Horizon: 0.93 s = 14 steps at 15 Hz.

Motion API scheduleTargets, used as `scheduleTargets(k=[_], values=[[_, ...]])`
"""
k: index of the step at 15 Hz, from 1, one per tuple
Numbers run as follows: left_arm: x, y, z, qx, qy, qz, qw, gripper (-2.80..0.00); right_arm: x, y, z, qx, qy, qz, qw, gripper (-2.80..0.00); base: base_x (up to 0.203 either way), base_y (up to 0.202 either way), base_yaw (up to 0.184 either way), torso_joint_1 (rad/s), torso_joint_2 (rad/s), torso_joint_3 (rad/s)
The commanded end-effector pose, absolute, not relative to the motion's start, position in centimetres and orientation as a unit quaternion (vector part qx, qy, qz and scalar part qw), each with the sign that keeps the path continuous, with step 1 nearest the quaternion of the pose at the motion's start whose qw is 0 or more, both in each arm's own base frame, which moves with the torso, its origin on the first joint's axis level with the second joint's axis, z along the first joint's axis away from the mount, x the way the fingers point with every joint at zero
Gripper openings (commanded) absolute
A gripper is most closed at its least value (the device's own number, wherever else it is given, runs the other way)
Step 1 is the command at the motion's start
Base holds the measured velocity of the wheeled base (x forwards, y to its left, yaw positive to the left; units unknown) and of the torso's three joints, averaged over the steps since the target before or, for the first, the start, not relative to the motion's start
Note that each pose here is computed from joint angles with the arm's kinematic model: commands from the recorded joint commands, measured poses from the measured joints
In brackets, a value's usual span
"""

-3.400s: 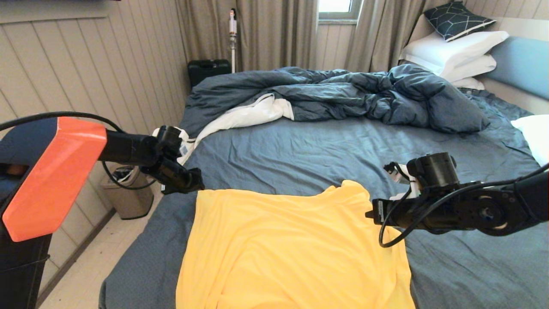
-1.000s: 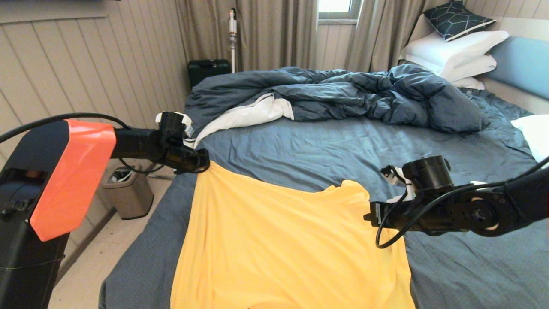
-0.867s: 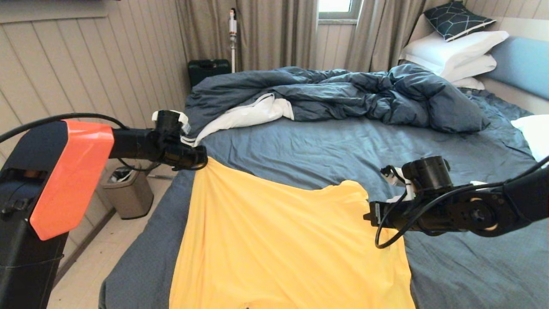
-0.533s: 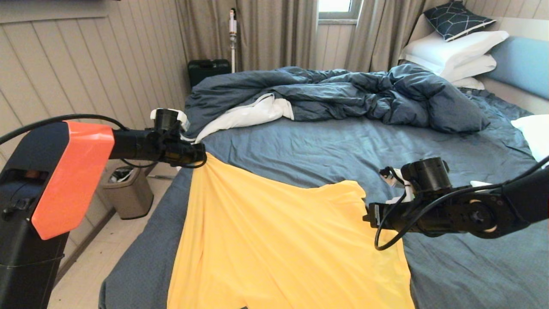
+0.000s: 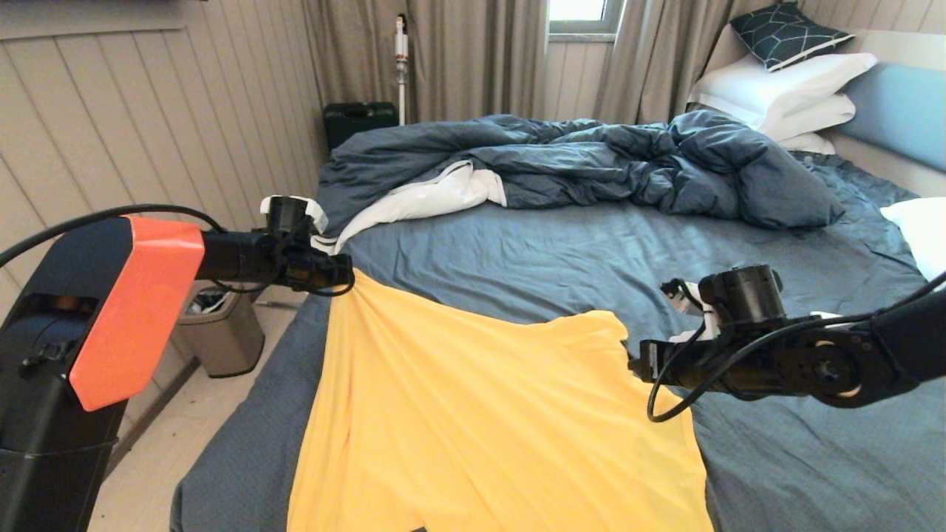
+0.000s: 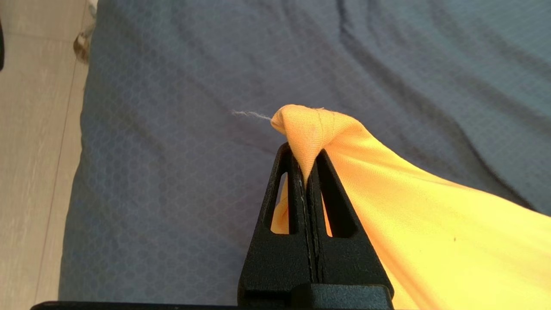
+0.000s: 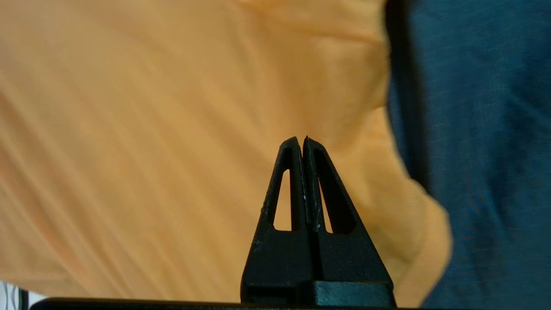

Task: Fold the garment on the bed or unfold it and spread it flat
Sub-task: Unford the yellow T-shirt

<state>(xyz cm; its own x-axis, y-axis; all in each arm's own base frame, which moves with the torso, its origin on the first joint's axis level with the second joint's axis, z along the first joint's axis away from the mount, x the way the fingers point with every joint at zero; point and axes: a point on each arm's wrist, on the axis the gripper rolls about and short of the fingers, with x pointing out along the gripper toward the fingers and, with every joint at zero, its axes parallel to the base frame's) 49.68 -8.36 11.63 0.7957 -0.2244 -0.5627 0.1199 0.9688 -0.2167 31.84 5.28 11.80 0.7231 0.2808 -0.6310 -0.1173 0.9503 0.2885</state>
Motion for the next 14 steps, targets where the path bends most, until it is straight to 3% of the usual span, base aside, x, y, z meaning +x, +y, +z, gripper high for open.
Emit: scheduleTargets(k=[1,2,3,14], values=[[49.7,-8.2,11.5,-0.087,0.308,-0.09,0.943,-2.8,32.5,4.2,12.0,0.122,0.346,0.094,0.925,-2.8,0.0,0.0,0.0,0.0,0.0,0.0],[49.7,-8.3,11.6,-0.087,0.307,-0.09,0.943,-2.8,32.8,4.1,11.7,0.123,0.35,0.09,0.924,-2.8,0.0,0.0,0.0,0.0,0.0,0.0],[49.7,-8.2,11.6,-0.087,0.307,-0.09,0.944,-2.8,33.2,4.1,11.4,0.123,0.35,0.089,0.924,0.0,0.0,0.0,0.0,0.0,0.0,0.0],[50.0,-6.3,11.1,-0.092,0.313,-0.071,0.942,-2.8,36.9,5.9,6.6,0.108,0.389,0.079,0.911,0.0,0.0,0.0,0.0,0.0,0.0,0.0]])
